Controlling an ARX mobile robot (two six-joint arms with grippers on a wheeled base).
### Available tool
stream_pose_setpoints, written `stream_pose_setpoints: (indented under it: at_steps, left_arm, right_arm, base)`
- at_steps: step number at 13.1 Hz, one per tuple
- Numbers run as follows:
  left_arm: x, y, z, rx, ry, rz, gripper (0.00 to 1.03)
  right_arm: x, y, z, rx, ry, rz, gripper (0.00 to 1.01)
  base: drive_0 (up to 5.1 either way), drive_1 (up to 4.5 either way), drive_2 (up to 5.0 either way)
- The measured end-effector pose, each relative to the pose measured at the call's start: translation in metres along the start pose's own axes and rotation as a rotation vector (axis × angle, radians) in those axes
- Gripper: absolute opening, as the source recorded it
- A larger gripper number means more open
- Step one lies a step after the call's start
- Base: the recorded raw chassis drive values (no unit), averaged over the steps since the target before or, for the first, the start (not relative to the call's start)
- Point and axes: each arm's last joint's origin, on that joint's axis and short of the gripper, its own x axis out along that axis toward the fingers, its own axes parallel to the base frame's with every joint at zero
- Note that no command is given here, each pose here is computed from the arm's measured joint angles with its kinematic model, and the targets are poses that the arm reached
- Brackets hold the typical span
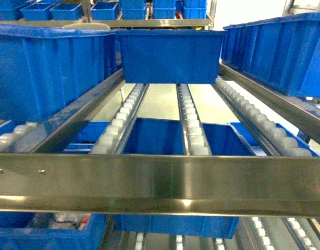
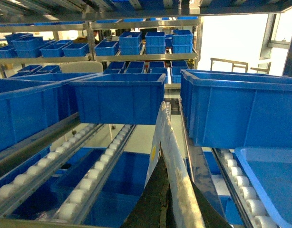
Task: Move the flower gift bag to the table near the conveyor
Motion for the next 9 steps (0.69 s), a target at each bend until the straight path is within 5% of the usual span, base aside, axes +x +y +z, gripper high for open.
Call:
stream_pose_setpoints:
  at_steps: [9]
  left_arm:
    - [0.0000, 0.0000, 0.0001, 0.000, 0.000, 0.000, 0.02]
  right_arm:
    - [0.0000, 0.0000, 0.0003, 0.000, -0.003, 0.000, 0.02]
  base:
    - [-3.9, -0.56, 4.7]
